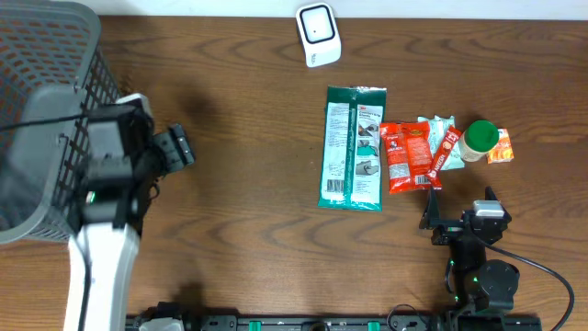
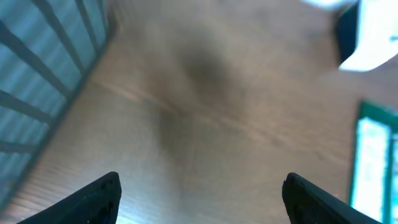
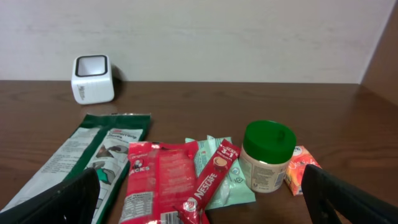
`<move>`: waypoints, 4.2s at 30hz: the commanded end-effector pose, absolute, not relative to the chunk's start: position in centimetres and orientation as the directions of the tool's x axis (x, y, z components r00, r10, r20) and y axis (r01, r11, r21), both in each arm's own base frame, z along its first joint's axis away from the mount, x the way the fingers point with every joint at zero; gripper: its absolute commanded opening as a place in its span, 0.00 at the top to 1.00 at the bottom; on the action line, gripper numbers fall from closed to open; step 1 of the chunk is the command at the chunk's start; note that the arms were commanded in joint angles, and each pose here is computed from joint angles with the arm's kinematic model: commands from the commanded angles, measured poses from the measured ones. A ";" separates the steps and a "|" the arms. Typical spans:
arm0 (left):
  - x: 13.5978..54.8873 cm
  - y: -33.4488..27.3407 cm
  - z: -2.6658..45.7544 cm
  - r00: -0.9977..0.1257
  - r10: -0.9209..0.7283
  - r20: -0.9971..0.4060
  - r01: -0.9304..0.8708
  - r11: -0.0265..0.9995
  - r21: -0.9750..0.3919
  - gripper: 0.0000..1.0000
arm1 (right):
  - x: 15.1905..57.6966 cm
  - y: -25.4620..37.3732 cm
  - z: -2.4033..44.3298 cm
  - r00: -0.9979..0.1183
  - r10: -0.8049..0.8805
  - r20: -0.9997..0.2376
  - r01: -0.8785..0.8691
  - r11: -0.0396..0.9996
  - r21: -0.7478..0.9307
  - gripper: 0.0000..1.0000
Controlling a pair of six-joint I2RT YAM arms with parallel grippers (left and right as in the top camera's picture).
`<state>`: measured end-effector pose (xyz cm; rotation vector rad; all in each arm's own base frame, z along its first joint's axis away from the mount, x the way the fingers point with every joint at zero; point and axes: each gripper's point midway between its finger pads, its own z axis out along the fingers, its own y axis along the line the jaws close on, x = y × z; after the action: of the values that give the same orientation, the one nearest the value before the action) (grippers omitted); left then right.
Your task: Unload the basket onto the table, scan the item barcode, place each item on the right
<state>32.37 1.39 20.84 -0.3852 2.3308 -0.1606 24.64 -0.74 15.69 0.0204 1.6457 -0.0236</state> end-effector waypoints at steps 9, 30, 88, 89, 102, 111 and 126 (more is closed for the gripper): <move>23.2 1.0 35.7 -0.216 -0.283 -0.934 -0.093 0.959 -0.269 0.16 | 24.6 -0.5 15.6 -0.075 0.015 -0.997 0.021 1.000 0.014 0.01; 10.2 0.4 35.1 0.034 -0.264 -0.964 -0.042 0.963 -0.266 0.16 | 24.6 -0.5 15.6 -0.075 0.016 -0.997 0.021 1.000 0.014 0.01; 24.5 -1.1 15.1 -0.107 -0.140 -0.984 0.061 0.987 -0.147 0.16 | 24.6 -0.5 15.6 -0.075 0.015 -0.997 0.021 1.000 0.014 0.01; 24.5 -1.2 15.0 -0.107 -0.123 -0.987 0.063 0.989 -0.130 0.17 | 24.6 -0.5 15.6 -0.075 0.016 -0.997 0.021 1.000 0.014 0.01; 24.3 -2.1 14.2 -0.132 0.010 -0.991 0.133 0.991 -0.008 0.17 | 24.6 -0.5 15.6 -0.075 0.016 -0.997 0.021 1.000 0.014 0.01; 24.3 -1.8 14.2 -0.130 0.012 -0.991 0.116 0.993 -0.003 0.16 | 24.6 -0.5 15.6 -0.075 0.016 -0.997 0.021 1.000 0.014 0.01; 24.6 -1.8 16.8 -0.025 0.010 -1.000 0.115 0.993 0.007 0.17 | 24.6 -0.5 15.6 -0.075 0.016 -0.997 0.021 1.000 0.014 0.01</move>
<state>24.59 -1.57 17.65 0.0816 1.5644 -0.0787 24.64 -0.74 15.69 0.0207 1.6457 -0.0233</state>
